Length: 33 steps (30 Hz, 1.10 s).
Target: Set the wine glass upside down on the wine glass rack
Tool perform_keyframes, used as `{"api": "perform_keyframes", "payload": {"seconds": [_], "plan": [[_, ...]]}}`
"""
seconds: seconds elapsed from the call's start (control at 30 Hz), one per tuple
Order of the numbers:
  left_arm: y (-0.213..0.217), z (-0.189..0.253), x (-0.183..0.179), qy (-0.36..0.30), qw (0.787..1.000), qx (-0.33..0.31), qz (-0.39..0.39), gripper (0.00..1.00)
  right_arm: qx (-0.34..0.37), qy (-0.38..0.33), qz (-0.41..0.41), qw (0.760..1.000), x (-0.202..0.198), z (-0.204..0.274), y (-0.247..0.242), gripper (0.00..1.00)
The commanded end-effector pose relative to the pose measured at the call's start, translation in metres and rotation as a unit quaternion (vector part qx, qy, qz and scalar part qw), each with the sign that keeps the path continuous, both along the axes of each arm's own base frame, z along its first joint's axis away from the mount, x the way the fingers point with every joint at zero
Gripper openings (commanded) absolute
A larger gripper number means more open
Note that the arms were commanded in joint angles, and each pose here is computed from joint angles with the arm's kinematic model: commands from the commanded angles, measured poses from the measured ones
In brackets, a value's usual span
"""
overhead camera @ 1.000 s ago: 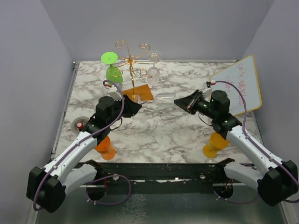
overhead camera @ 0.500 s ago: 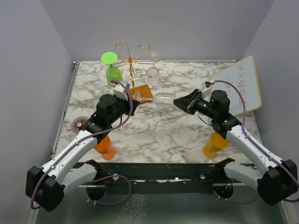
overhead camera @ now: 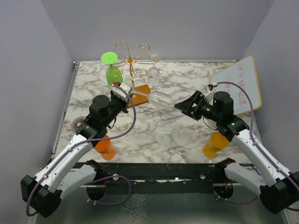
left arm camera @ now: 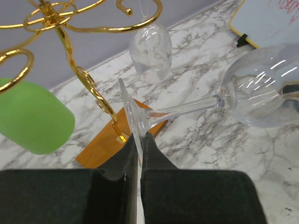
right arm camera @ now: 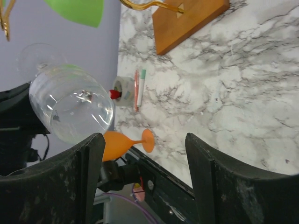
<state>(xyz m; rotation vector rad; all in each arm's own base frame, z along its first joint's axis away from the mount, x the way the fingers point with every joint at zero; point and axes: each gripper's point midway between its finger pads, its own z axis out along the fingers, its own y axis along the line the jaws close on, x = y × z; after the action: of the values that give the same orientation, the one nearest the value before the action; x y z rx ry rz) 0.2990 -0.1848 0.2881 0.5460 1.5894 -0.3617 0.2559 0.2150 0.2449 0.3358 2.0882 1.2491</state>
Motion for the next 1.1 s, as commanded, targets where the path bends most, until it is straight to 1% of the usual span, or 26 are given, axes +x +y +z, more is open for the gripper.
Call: {"api": "perform_keyframes", "payload": {"seconds": [0.0, 0.1, 0.2, 0.27, 0.37, 0.47, 0.63, 0.77, 0.87, 1.07], "plan": [[0.015, 0.049, 0.0, -0.112, 0.992, 0.053, 0.013, 0.0, -0.096, -0.013, 0.006, 0.995, -0.009, -0.012, -0.018, 0.77], [0.015, 0.051, -0.005, -0.133, 0.988, 0.081, -0.006, 0.0, -0.123, -0.046, 0.017, 0.991, -0.01, -0.006, -0.023, 0.8], [0.01, 0.052, -0.018, -0.151, 0.983, 0.099, -0.043, 0.0, -0.134, -0.117, 0.05, 0.983, -0.009, 0.018, -0.019, 0.81], [0.007, 0.055, -0.027, -0.158, 0.981, 0.097, -0.064, 0.0, -0.145, -0.174, 0.089, 0.97, -0.009, 0.036, -0.012, 0.82], [0.002, 0.048, -0.041, -0.149, 0.979, 0.098, -0.099, 0.0, -0.171, -0.227, 0.127, 0.95, 0.0, 0.062, -0.004, 0.84], [-0.002, 0.038, -0.048, -0.133, 0.979, 0.101, -0.121, 0.0, -0.143, -0.27, 0.207, 0.929, -0.003, 0.084, 0.02, 0.84], [-0.014, 0.021, -0.054, -0.092, 0.975, 0.118, -0.166, 0.0, -0.102, -0.296, 0.314, 0.896, -0.009, 0.088, 0.06, 0.84], [-0.021, 0.013, -0.055, -0.082, 0.972, 0.119, -0.186, 0.0, -0.085, -0.309, 0.385, 0.866, -0.032, 0.076, 0.106, 0.83], [-0.021, 0.011, -0.055, -0.084, 0.971, 0.124, -0.188, 0.0, -0.082, -0.29, 0.404, 0.864, -0.037, 0.059, 0.127, 0.81], [-0.021, 0.003, -0.06, -0.092, 0.965, 0.154, -0.191, 0.0, -0.093, -0.266, 0.422, 0.862, -0.039, 0.037, 0.143, 0.7]]}}
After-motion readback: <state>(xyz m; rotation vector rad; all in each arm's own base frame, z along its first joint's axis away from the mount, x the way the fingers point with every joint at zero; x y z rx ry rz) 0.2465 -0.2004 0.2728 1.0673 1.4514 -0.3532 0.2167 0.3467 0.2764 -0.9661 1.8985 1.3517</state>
